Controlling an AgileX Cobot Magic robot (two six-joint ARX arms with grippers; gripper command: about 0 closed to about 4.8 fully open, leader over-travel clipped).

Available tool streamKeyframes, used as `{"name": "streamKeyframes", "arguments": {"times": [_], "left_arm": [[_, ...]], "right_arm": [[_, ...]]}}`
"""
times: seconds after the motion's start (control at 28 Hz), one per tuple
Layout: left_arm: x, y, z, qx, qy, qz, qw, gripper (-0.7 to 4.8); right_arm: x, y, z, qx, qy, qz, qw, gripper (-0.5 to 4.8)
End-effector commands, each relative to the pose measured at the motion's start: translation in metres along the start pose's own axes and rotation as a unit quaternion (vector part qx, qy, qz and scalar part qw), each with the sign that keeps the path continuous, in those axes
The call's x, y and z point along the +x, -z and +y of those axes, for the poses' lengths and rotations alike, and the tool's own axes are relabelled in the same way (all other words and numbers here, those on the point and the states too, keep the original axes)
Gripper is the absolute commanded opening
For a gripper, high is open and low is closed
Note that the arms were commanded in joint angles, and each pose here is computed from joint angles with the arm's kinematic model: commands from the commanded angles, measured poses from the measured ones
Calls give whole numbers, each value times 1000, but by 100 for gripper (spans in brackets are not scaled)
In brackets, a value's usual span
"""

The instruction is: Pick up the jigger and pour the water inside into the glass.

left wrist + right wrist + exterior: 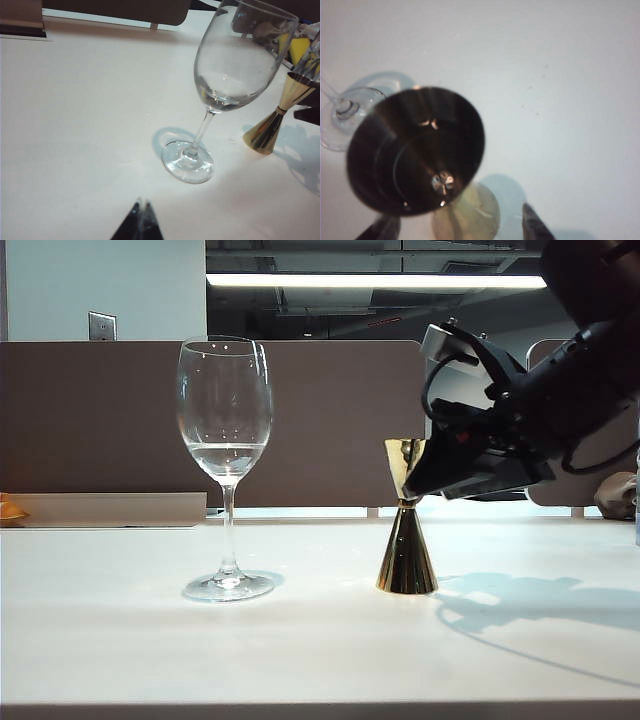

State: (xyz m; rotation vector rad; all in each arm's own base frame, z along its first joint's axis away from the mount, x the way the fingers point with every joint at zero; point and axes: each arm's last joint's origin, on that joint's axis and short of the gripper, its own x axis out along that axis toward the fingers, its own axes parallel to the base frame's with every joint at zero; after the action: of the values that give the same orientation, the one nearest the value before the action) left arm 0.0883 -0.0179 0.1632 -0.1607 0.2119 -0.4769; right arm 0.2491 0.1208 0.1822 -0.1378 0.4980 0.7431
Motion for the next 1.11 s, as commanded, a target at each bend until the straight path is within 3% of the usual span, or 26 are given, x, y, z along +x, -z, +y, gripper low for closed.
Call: {"name": "streamKeyframes", "arguments": {"times": [0.04, 0.82, 0.86, 0.93, 1.11], "left_arm": [[0, -2, 0, 3, 1, -7, 1000, -5], [0, -2, 0, 3, 0, -7, 1000, -5], [0, -2, 0, 3, 0, -7, 1000, -5], [0, -2, 0, 3, 0, -7, 1000, -5], [0, -2, 0, 3, 0, -7, 1000, -5]], "right_arm": [[5, -4, 2, -1, -6, -19, 1000, 312], [33, -4, -3, -1, -10, -12, 1000, 304], [34, -3, -3, 0, -10, -10, 1000, 292], [35, -2, -3, 0, -10, -10, 1000, 218], [37, -1, -3, -1, -10, -11, 1000, 179]]}}
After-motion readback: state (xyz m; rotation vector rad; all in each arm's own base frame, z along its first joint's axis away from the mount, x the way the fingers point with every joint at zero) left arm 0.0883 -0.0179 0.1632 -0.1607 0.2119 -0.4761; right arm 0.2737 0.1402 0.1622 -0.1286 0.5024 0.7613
